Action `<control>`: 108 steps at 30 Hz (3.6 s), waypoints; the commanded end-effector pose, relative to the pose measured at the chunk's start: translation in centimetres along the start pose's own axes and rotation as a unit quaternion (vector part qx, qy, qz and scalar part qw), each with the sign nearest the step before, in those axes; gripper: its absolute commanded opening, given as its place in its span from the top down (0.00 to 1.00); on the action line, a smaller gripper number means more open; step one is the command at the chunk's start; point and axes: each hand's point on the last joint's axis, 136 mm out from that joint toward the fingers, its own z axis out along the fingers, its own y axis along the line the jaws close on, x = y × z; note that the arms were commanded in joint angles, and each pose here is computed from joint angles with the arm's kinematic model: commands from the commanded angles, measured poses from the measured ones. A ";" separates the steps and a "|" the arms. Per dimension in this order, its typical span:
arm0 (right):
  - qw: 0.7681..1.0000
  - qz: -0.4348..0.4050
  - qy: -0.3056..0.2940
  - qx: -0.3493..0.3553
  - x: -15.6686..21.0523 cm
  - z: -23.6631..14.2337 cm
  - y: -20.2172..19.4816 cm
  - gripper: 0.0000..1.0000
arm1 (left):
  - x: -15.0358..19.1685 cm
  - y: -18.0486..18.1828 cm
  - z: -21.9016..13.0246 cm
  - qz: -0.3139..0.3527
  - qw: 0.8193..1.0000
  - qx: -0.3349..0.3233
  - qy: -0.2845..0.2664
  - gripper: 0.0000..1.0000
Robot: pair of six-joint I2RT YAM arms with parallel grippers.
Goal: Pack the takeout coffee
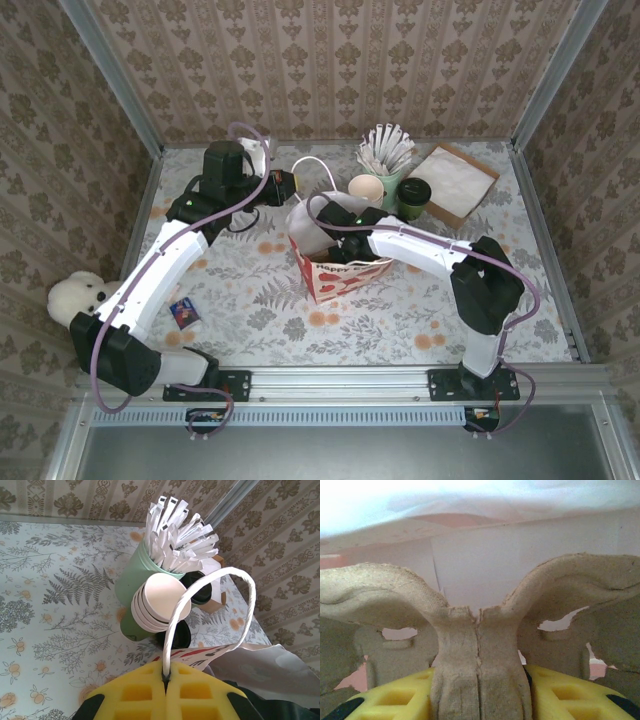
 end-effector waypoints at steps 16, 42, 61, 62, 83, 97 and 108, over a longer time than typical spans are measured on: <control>0.993 -0.016 -0.085 -0.086 -4.0 -4.0 3.4 0.29 | -0.5 -1.1 1.4 -0.014 0.999 0.046 0.014 1.00; 0.853 -0.432 -0.036 -0.290 0.2 -6.9 9.6 0.13 | 0.2 -1.0 2.8 0.022 0.993 0.104 0.050 1.00; 0.816 -0.517 -0.050 -0.255 -1.4 -7.9 8.0 0.57 | 0.3 -1.7 3.1 0.040 0.989 0.127 0.068 1.00; 0.814 -0.519 -0.041 -0.258 -1.2 -7.8 8.0 0.60 | 0.2 -1.6 3.1 0.042 0.989 0.126 0.068 1.00; 0.764 -0.583 0.049 -0.272 2.4 -6.4 5.3 1.00 | 0.2 -2.7 3.3 0.083 0.976 0.179 0.095 1.00; 0.758 -0.609 0.089 -0.215 2.4 -0.5 3.7 1.00 | 0.6 -2.3 3.7 0.079 0.977 0.176 0.097 1.00; 0.747 -0.629 0.026 -0.214 1.3 -3.1 5.1 1.00 | 0.6 -2.6 3.6 0.078 0.976 0.181 0.094 1.00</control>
